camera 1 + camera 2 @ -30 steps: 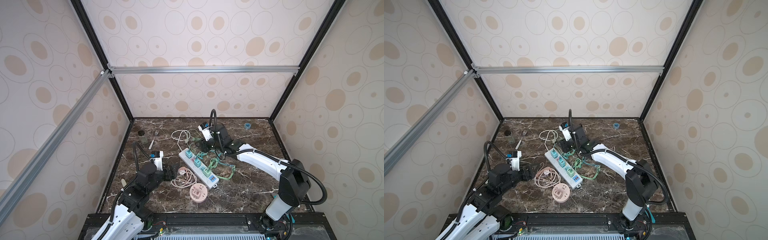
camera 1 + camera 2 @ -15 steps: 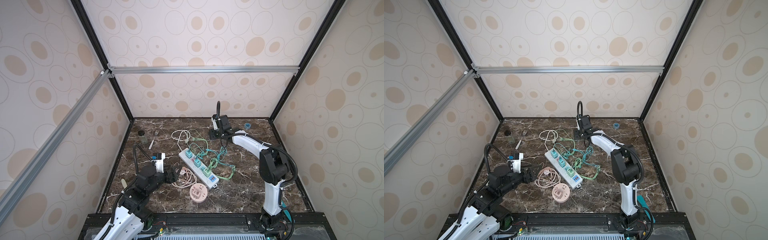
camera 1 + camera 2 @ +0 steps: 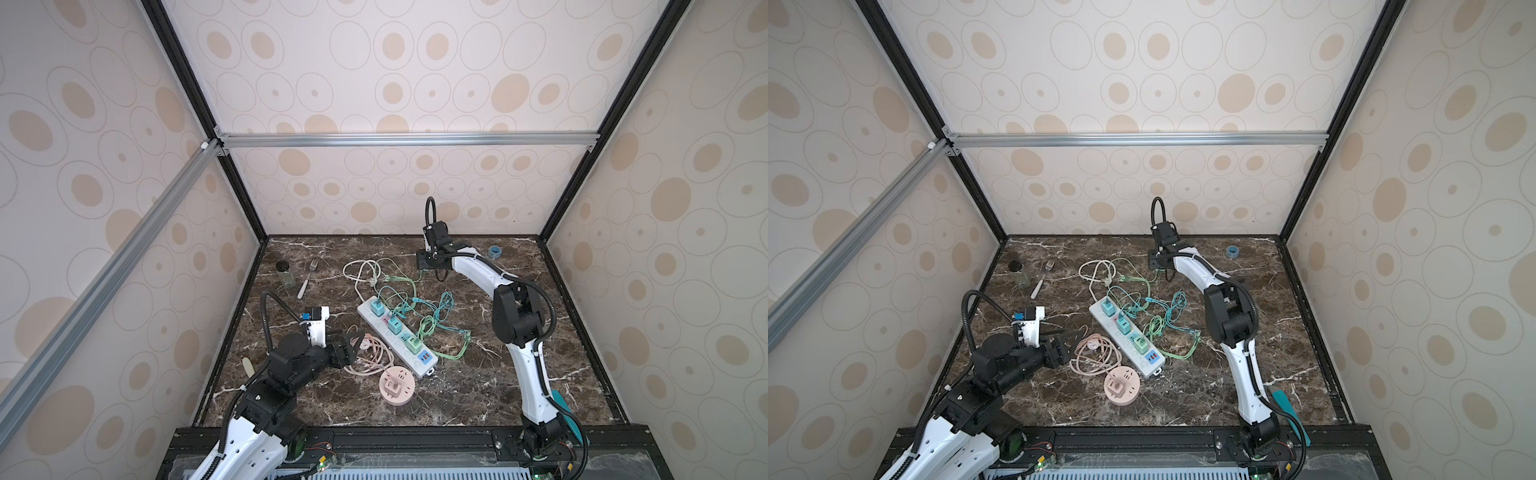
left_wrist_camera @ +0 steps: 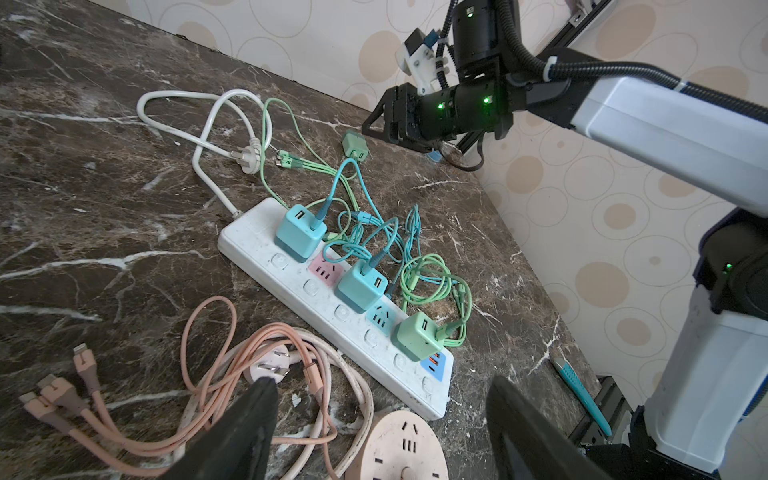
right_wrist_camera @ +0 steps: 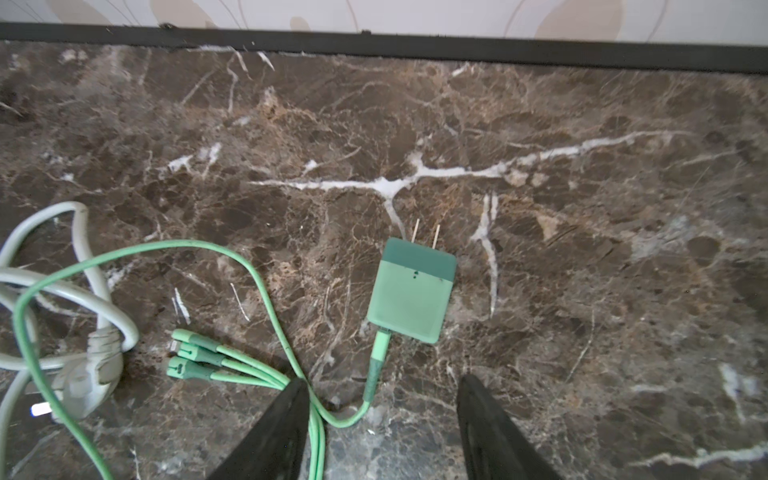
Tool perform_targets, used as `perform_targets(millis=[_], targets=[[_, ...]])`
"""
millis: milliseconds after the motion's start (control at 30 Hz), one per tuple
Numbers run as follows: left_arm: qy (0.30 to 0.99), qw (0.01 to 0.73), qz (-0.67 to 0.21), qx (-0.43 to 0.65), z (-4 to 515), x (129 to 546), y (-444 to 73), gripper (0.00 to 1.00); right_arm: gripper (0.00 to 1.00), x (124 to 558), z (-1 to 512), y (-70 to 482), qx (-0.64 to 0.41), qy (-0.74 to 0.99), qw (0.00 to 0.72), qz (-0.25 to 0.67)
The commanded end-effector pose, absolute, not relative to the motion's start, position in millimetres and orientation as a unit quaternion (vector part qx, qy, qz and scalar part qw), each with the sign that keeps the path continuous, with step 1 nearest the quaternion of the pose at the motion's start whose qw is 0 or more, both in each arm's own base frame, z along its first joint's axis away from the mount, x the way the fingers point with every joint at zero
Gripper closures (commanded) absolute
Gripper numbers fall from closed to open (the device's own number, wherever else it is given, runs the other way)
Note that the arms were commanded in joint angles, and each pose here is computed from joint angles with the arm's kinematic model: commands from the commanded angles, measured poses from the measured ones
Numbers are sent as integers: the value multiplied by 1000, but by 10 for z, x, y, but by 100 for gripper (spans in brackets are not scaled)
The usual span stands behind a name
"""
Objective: Insert the plug
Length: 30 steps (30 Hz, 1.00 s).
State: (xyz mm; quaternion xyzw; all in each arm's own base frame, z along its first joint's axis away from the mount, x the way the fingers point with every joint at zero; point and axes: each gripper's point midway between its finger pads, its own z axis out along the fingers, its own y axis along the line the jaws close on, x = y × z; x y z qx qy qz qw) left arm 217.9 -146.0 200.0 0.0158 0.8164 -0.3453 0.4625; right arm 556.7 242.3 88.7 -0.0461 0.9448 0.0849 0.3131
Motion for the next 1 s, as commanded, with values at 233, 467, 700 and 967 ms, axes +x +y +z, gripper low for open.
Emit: perform_targets(millis=[233,467,700,967], targets=[[803,472,-363,23,2089,2169,-1497,21,31,5646,666,2416,-6,955,285,83],[802,472,-365,26,2092,2168,-1504,21,27,5712,542,2351,19,957,278,78],[803,470,-365,26,2086,2166,-1509,20,29,5747,416,2342,24,961,269,67],[803,470,-365,28,2083,2164,-1513,20,34,5831,381,2367,29,959,274,69]])
